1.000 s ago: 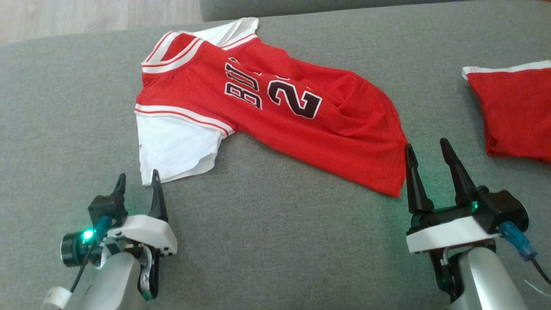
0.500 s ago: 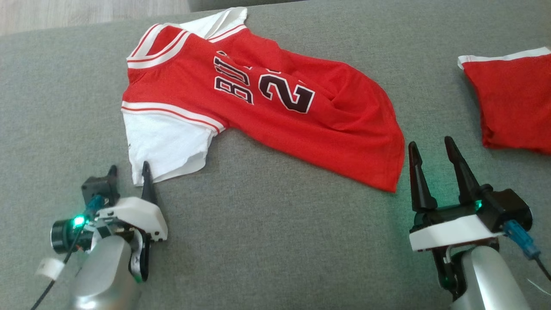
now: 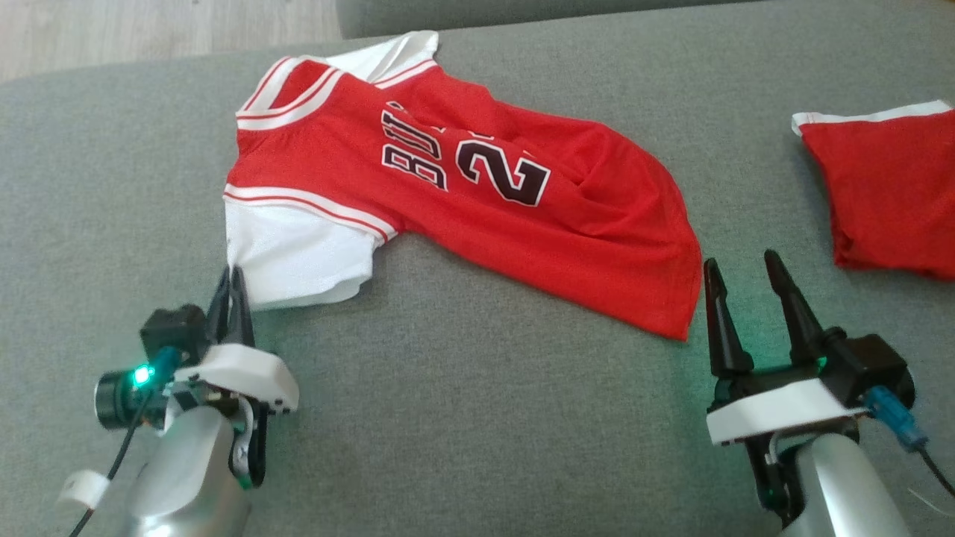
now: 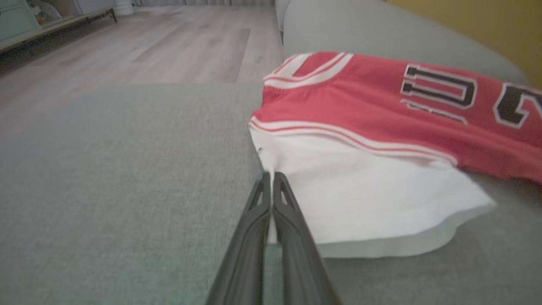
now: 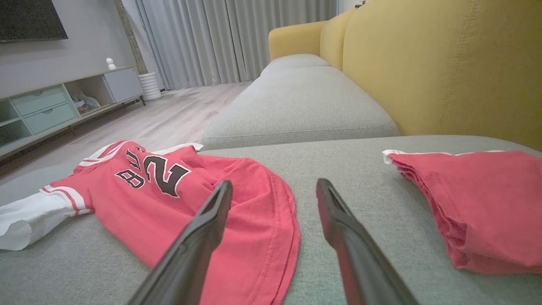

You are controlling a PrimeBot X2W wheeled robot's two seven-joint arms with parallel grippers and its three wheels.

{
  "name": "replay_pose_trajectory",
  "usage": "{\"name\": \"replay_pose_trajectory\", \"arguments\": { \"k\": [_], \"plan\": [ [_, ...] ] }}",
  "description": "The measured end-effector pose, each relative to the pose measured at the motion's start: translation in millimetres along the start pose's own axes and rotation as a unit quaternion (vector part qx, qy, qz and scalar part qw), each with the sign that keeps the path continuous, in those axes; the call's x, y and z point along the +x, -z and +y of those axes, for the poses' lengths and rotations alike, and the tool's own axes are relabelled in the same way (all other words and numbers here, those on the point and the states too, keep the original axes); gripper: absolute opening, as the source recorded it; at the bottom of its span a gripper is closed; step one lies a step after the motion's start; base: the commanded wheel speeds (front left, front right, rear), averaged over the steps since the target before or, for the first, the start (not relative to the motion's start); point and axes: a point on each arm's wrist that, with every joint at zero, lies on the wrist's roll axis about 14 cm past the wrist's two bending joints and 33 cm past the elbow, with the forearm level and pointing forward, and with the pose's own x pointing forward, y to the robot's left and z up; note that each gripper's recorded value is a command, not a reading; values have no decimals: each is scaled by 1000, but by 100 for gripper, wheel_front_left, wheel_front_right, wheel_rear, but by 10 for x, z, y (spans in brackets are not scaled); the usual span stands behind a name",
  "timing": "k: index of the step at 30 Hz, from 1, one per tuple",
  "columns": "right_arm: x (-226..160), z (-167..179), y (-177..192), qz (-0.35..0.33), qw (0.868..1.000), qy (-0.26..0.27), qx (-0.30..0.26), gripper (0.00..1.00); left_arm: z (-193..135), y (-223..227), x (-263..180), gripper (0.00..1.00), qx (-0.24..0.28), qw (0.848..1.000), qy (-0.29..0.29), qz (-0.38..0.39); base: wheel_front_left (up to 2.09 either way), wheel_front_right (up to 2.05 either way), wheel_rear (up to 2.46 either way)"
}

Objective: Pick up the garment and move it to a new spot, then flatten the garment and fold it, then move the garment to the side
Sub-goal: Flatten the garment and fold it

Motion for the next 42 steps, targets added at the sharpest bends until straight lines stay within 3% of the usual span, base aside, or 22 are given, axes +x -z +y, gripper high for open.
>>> {"name": "replay_pose_trajectory", "arguments": {
  "k": [6,16,22,36,37,39,42],
  "plan": [
    [-122,-36,244,40,999,8,3,100,-83,-571,-56,0,-24,994,12,-104,0,0,0],
    [-240,78,696,128,992,-7,10,100,-53,-931,-286,0,-30,983,2,-182,0,0,0],
    [-251,147,871,165,986,-17,17,100,-102,-962,-313,0,-24,981,13,-191,0,0,0],
    [-138,302,928,180,982,-40,29,98,-35,-962,-345,0,-23,981,6,-194,0,0,0],
    [-135,309,930,181,982,-41,29,82,-23,-961,-348,0,-21,981,4,-194,0,0,0],
    [-125,318,933,184,982,-43,27,0,-6,-960,-352,0,-19,981,2,-194,0,0,0],
    [-119,346,931,185,981,-48,25,0,-3,-946,-353,0,-20,981,2,-192,0,0,0]
  ]
}}
